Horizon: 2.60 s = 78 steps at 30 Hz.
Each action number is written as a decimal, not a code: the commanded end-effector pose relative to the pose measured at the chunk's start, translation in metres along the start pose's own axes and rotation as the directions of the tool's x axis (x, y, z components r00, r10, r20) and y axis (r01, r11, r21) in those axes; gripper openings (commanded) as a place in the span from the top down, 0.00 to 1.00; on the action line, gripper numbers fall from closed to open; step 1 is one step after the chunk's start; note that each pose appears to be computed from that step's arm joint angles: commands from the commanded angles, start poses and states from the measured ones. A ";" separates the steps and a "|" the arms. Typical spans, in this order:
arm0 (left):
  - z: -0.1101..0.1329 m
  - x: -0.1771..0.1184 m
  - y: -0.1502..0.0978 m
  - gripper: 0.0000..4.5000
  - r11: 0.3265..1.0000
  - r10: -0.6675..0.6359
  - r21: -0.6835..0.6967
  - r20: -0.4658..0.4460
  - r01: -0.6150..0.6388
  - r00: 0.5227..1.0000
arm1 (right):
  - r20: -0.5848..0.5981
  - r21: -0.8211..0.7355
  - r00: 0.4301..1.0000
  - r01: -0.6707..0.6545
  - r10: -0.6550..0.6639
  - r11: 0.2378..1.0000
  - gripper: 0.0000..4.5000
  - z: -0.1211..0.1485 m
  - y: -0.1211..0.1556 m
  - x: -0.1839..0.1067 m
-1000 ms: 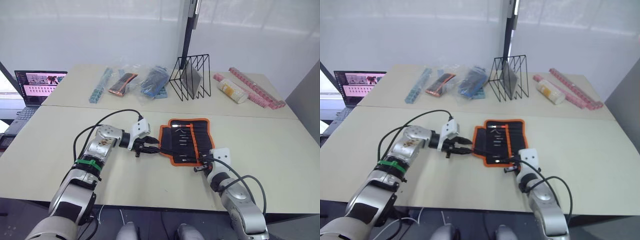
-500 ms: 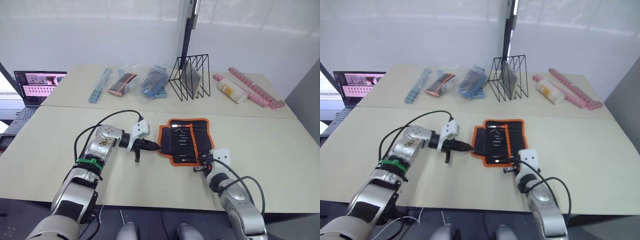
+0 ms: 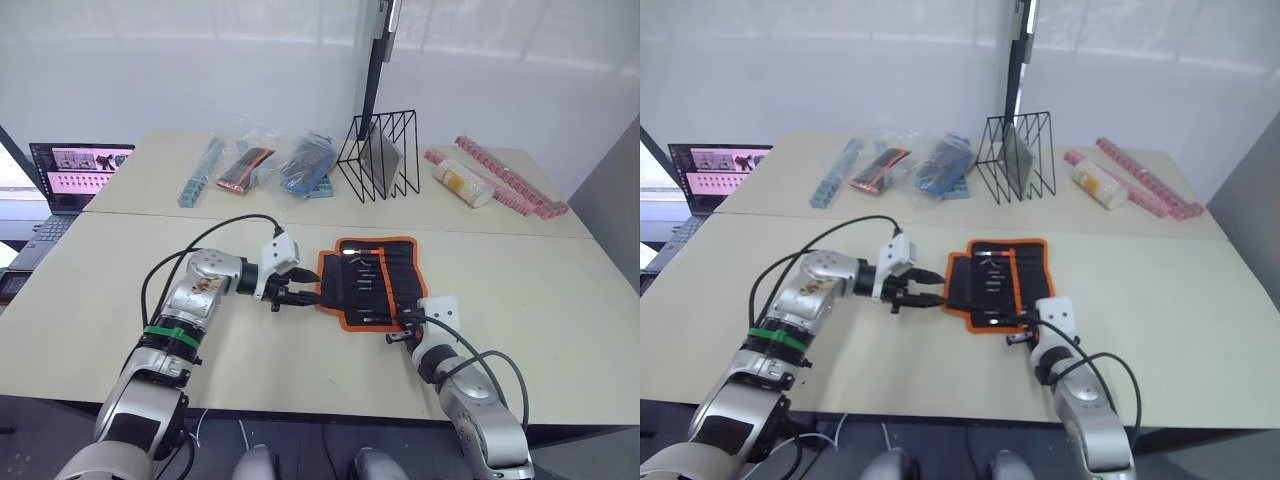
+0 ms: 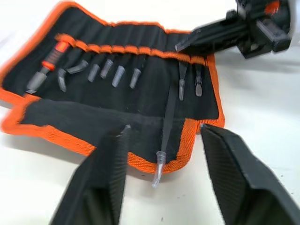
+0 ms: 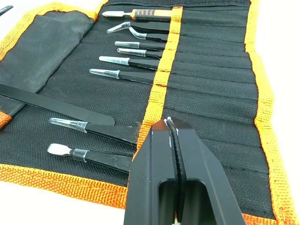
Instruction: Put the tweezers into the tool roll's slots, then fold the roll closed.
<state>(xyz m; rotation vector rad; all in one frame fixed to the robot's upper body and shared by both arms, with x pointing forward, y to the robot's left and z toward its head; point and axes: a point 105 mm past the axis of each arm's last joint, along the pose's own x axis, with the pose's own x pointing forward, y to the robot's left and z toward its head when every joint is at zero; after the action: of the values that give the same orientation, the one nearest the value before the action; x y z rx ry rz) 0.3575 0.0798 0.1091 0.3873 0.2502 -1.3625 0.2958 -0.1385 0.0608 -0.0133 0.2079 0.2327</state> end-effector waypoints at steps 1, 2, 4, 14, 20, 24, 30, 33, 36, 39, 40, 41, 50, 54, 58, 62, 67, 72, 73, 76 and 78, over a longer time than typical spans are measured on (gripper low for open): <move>-0.003 0.005 0.007 0.46 0.999 0.020 0.046 -0.041 -0.018 0.999 | -0.131 0.016 0.991 -0.002 0.004 1.000 1.00 -0.033 0.001 -0.004; -0.005 0.007 0.007 0.46 0.999 0.017 0.046 -0.046 -0.015 0.999 | -0.131 0.016 0.991 0.000 0.002 1.000 1.00 -0.033 0.001 -0.004; -0.007 0.010 0.008 0.46 0.999 0.016 0.040 -0.049 -0.014 0.999 | -0.132 0.017 0.991 0.002 0.000 1.000 1.00 -0.033 0.001 -0.005; -0.008 0.015 0.005 1.00 0.999 -0.018 0.047 -0.043 0.020 0.999 | -0.132 0.022 0.991 0.007 -0.004 1.000 1.00 -0.034 0.002 -0.006; 0.002 0.000 0.009 1.00 0.999 0.006 0.054 0.000 -0.006 1.000 | -0.132 0.019 0.991 0.001 0.002 1.000 1.00 -0.034 0.003 -0.005; 0.019 -0.025 0.015 1.00 0.994 0.090 0.048 0.063 -0.093 0.994 | -0.136 0.014 0.991 -0.004 0.005 1.000 1.00 -0.034 0.002 -0.004; 0.026 -0.083 0.002 1.00 0.951 0.306 -0.067 0.090 -0.301 0.948 | -0.145 -0.001 0.989 -0.024 0.023 1.000 1.00 -0.035 0.001 -0.003; 0.009 -0.115 -0.010 1.00 0.886 0.447 -0.145 0.020 -0.440 0.894 | -0.149 -0.008 0.988 -0.036 0.034 0.999 1.00 -0.034 0.000 -0.001; -0.007 -0.144 -0.022 1.00 0.768 0.600 -0.243 -0.047 -0.592 0.799 | -0.153 -0.017 0.987 -0.053 0.050 0.998 1.00 -0.034 0.000 0.000; -0.026 -0.163 -0.042 1.00 0.658 0.694 -0.288 -0.126 -0.696 0.709 | -0.154 -0.023 0.986 -0.070 0.066 0.997 1.00 -0.032 0.001 0.002; -0.029 -0.166 -0.046 1.00 0.637 0.708 -0.293 -0.145 -0.713 0.692 | -0.154 -0.023 0.986 -0.072 0.068 0.997 1.00 -0.032 0.001 0.002; -0.032 -0.168 -0.050 1.00 0.617 0.718 -0.301 -0.162 -0.727 0.677 | -0.155 -0.024 0.985 -0.075 0.070 0.997 1.00 -0.032 0.001 0.003; -0.091 -0.165 -0.074 0.80 0.467 0.744 -0.351 -0.340 -0.812 0.575 | -0.162 -0.031 0.980 -0.125 0.119 0.992 1.00 -0.031 0.007 0.007; -0.093 -0.161 -0.073 0.52 0.479 0.740 -0.363 -0.322 -0.799 0.590 | -0.164 -0.034 0.979 -0.129 0.122 0.991 1.00 -0.031 0.008 0.006; -0.095 -0.164 -0.069 0.38 0.496 0.739 -0.341 -0.318 -0.799 0.594 | -0.164 -0.025 0.979 -0.124 0.119 0.992 1.00 -0.032 0.009 0.005; -0.102 -0.164 -0.063 0.38 0.506 0.735 -0.317 -0.329 -0.802 0.594 | -0.166 -0.018 0.980 -0.118 0.114 0.993 1.00 -0.035 0.011 0.002; -0.106 -0.154 -0.055 0.38 0.534 0.728 -0.297 -0.315 -0.792 0.609 | -0.164 -0.017 0.981 -0.108 0.104 0.994 1.00 -0.034 0.009 0.001; -0.104 -0.145 -0.051 0.56 0.566 0.715 -0.287 -0.294 -0.773 0.634 | -0.162 -0.018 0.982 -0.103 0.099 0.994 1.00 -0.033 0.008 0.000; -0.104 -0.144 -0.051 0.64 0.569 0.714 -0.290 -0.291 -0.769 0.637 | -0.161 -0.018 0.982 -0.102 0.098 0.995 1.00 -0.033 0.008 0.000; -0.105 -0.143 -0.053 0.87 0.574 0.710 -0.293 -0.289 -0.765 0.643 | -0.161 -0.018 0.982 -0.099 0.095 0.995 1.00 -0.033 0.008 -0.001; -0.105 -0.144 -0.054 1.00 0.579 0.708 -0.286 -0.287 -0.764 0.645 | -0.161 -0.017 0.983 -0.097 0.093 0.995 1.00 -0.033 0.008 -0.001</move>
<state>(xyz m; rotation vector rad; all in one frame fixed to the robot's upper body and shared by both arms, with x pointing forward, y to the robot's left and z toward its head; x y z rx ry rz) 0.2883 0.2503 0.0779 0.2218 0.3580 -0.3769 0.2971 -0.1376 0.0567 -0.0675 0.2423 0.3093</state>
